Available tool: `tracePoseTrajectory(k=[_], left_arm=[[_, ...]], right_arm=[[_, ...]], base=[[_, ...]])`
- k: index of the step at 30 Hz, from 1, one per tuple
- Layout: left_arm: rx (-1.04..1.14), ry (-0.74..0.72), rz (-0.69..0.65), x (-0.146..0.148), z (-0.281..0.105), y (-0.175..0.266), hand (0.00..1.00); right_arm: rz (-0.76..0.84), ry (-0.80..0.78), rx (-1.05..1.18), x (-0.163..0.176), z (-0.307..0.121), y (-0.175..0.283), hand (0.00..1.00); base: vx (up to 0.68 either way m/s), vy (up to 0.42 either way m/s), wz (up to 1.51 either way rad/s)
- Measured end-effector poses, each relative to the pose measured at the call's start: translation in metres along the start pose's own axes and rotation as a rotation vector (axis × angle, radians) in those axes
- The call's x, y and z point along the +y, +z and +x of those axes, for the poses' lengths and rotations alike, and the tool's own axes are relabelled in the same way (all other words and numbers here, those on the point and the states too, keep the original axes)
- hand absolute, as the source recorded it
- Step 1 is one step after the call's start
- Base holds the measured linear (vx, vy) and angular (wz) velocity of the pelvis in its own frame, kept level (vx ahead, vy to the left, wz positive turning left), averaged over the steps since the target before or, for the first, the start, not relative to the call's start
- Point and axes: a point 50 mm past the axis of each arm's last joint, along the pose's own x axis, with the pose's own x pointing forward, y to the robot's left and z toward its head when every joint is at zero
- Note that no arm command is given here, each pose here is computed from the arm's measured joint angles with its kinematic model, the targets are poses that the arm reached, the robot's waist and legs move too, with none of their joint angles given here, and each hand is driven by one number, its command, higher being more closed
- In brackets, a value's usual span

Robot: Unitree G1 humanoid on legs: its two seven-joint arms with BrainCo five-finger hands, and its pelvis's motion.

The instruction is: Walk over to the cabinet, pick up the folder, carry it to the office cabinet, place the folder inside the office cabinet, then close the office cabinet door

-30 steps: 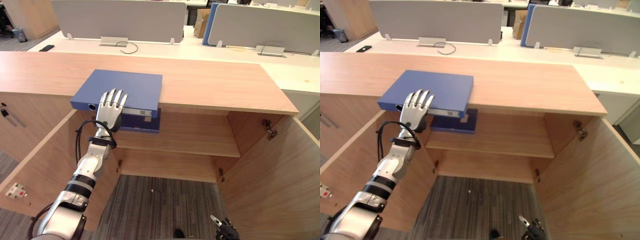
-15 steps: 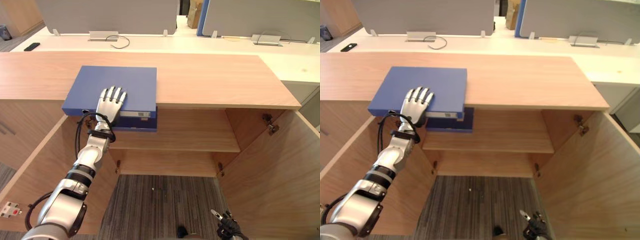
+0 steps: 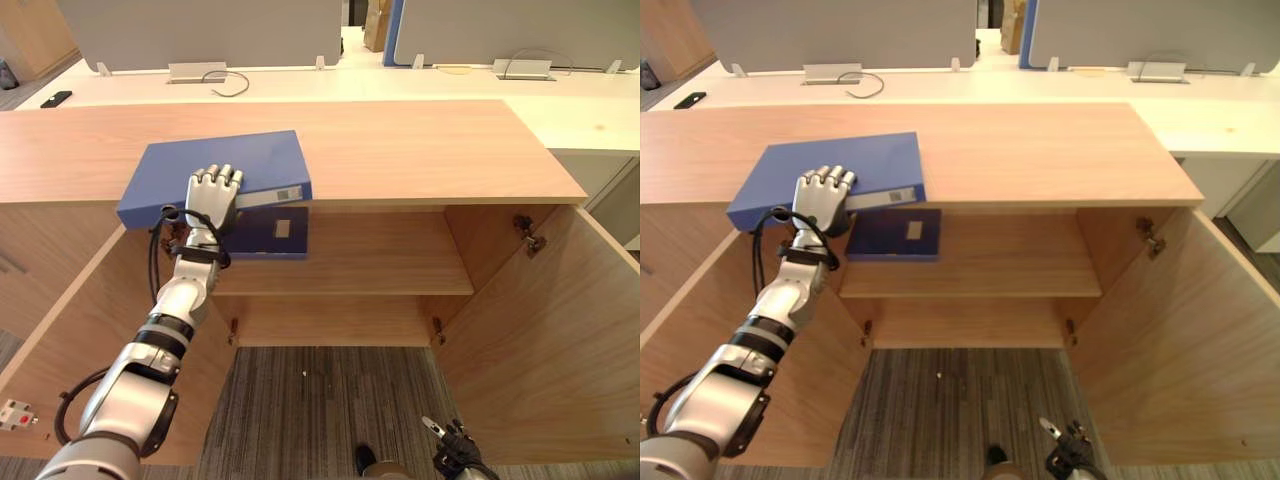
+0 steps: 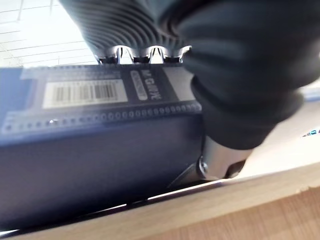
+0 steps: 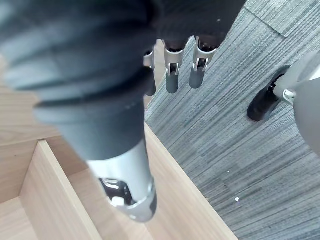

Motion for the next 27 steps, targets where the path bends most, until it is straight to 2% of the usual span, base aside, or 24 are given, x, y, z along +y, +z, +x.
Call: tracePoseTrajectory(k=[8, 10, 14, 18, 21, 27], left_arm=[[-0.005, 0.068, -0.072, 0.010, 0.002, 0.016, 1.00], [0.004, 0.101, -0.140, 0.017, -0.004, 0.026, 1.00], [0.041, 0.222, -0.357, 0.043, -0.018, 0.052, 1.00], [0.106, 0.340, -0.579, 0.069, -0.028, 0.061, 1.00], [0.143, 0.380, -0.672, 0.077, -0.036, 0.062, 1.00], [0.214, 0.490, -0.829, 0.099, -0.049, 0.053, 1.00]], right_arm=[[-0.018, 0.017, 0.001, 0.005, 0.001, 0.001, 0.00], [-0.028, 0.023, 0.004, 0.007, 0.001, 0.000, 0.00], [-0.041, 0.042, -0.029, 0.012, 0.000, 0.006, 0.00], [-0.005, 0.104, -0.201, 0.026, -0.010, 0.037, 0.00], [0.025, 0.122, -0.311, 0.026, -0.019, 0.057, 0.00], [0.186, 0.126, -0.538, 0.020, -0.046, 0.092, 0.00]], base=[[-0.01, -0.008, 0.04], [-0.03, -0.015, 0.05], [-0.04, -0.016, 0.05], [-0.07, -0.024, 0.02], [-0.05, -0.019, 0.00], [-0.08, -0.020, -0.08]])
